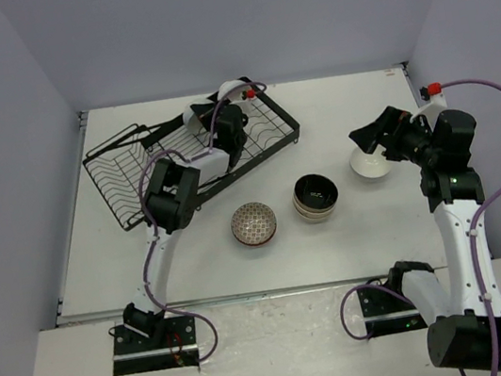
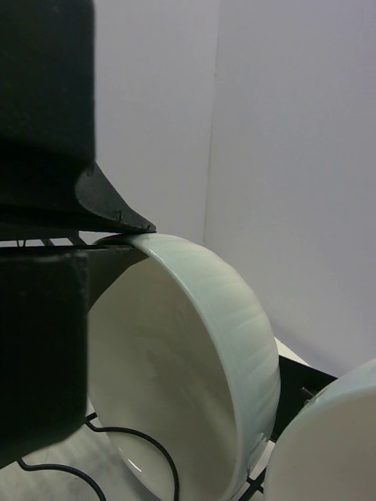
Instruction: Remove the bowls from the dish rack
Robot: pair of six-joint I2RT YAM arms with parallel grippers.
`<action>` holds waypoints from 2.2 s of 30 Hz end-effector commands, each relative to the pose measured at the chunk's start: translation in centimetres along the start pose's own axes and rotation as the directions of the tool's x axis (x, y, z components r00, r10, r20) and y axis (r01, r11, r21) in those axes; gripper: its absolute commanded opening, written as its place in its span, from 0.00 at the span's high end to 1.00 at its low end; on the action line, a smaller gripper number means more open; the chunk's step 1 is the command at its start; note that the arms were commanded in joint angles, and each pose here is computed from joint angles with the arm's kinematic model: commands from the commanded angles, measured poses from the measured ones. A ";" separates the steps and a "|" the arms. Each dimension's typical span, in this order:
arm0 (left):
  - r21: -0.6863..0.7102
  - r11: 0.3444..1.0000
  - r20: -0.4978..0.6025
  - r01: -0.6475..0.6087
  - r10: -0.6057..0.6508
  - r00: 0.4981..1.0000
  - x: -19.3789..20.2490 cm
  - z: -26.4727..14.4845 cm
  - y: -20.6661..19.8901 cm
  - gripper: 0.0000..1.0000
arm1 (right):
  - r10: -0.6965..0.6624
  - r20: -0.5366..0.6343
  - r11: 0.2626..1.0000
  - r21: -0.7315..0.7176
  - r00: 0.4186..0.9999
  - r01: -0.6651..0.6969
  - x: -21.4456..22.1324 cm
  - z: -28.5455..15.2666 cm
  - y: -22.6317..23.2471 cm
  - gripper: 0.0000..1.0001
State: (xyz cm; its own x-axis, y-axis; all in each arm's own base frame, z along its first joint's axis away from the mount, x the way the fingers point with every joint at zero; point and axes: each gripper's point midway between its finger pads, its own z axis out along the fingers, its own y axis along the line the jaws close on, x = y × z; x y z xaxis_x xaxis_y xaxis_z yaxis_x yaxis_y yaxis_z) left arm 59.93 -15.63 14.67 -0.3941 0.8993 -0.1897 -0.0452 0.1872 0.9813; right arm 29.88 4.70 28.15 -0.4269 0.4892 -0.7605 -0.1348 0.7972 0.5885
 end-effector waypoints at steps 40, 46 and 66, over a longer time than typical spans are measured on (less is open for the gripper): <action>-0.547 0.831 0.198 -0.101 0.246 0.949 -0.1 -2.0 18.0 1.00 | -0.029 0.018 0.997 -0.067 0.999 0.030 -0.3 -0.3 1.4 0.01; -0.563 0.823 0.330 -0.070 0.302 0.894 -2.6 -4.7 16.9 1.00 | -0.031 0.022 0.998 -0.062 0.999 0.032 -0.4 -0.4 1.4 0.01; -0.519 0.832 0.365 0.194 0.011 0.931 -1.1 -6.7 22.3 1.00 | -0.032 0.028 0.998 -0.052 0.999 0.033 -0.5 -0.4 1.2 0.01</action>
State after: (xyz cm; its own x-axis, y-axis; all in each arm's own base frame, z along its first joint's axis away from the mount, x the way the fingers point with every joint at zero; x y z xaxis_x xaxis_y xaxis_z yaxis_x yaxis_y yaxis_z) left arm 58.07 -17.52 23.47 -0.0071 0.9896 0.1437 -0.2630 -0.1405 0.9545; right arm 29.48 5.16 28.52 -0.4259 0.4824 -0.7654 -0.1651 0.7904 0.5900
